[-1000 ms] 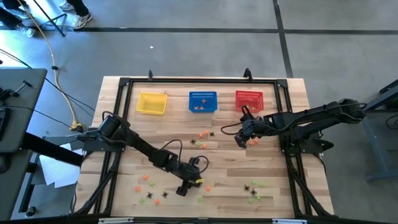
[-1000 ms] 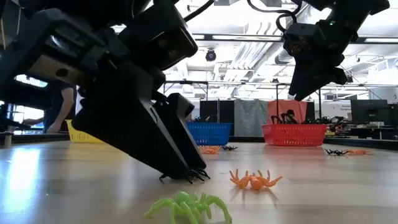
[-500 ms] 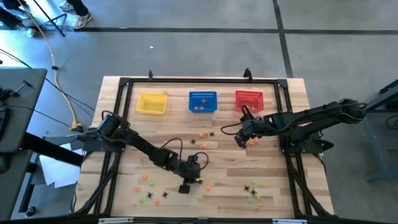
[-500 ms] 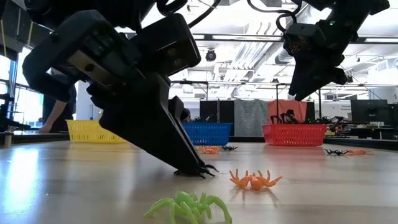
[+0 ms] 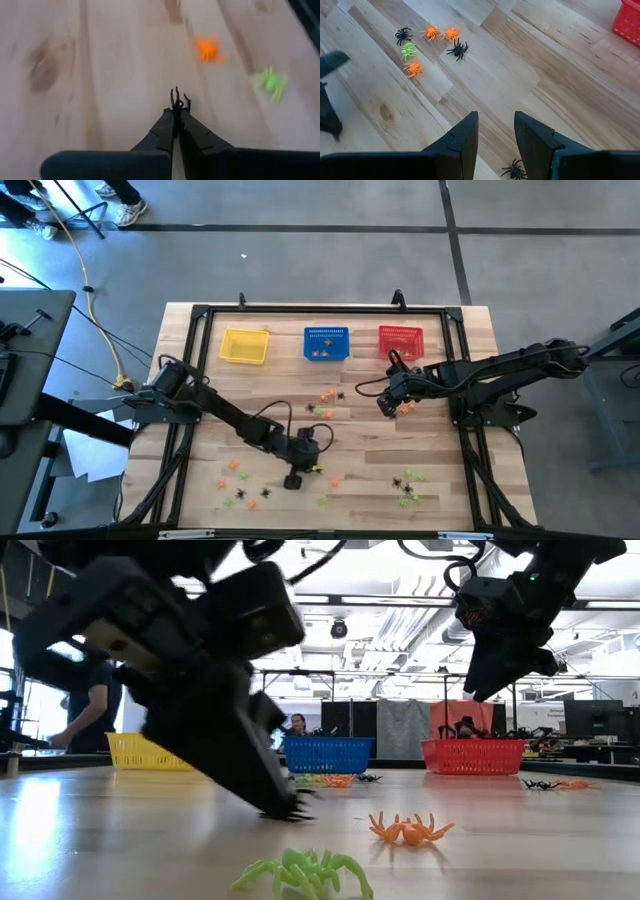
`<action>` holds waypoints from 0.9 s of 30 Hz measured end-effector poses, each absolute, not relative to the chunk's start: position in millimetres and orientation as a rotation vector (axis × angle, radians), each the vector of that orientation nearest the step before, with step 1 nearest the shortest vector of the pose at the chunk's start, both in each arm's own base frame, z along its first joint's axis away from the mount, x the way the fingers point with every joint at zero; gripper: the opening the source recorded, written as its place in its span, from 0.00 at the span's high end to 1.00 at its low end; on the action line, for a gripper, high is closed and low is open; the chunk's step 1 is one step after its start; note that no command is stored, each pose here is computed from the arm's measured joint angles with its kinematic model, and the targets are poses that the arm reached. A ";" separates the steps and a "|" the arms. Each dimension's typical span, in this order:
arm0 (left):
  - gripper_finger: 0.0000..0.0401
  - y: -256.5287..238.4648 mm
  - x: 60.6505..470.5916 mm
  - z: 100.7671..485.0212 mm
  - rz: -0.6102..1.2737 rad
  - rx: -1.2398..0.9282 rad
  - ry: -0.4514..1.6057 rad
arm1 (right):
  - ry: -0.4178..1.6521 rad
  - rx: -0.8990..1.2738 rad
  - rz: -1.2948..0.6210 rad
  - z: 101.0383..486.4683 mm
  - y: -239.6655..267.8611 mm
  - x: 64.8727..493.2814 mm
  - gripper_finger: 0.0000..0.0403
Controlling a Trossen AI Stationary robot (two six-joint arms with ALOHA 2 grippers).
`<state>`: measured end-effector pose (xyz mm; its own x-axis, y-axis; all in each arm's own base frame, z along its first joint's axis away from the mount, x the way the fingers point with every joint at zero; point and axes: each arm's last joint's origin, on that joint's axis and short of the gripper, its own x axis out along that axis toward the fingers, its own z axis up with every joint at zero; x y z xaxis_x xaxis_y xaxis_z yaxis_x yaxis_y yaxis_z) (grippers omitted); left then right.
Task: Sort Halloween decoration
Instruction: Put the black spider toy into the yellow basket
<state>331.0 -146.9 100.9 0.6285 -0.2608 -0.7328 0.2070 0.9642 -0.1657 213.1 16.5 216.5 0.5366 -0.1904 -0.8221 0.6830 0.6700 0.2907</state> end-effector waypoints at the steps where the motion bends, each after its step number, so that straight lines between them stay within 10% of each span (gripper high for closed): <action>1: 1.00 -145.7 328.9 104.7 -0.258 -0.056 0.859 | 0.854 0.654 -0.566 216.5 16.5 213.2 0.69; 27: 1.00 -52.0 211.8 262.8 0.616 0.111 0.797 | 0.849 0.655 -0.564 216.7 16.5 213.6 0.69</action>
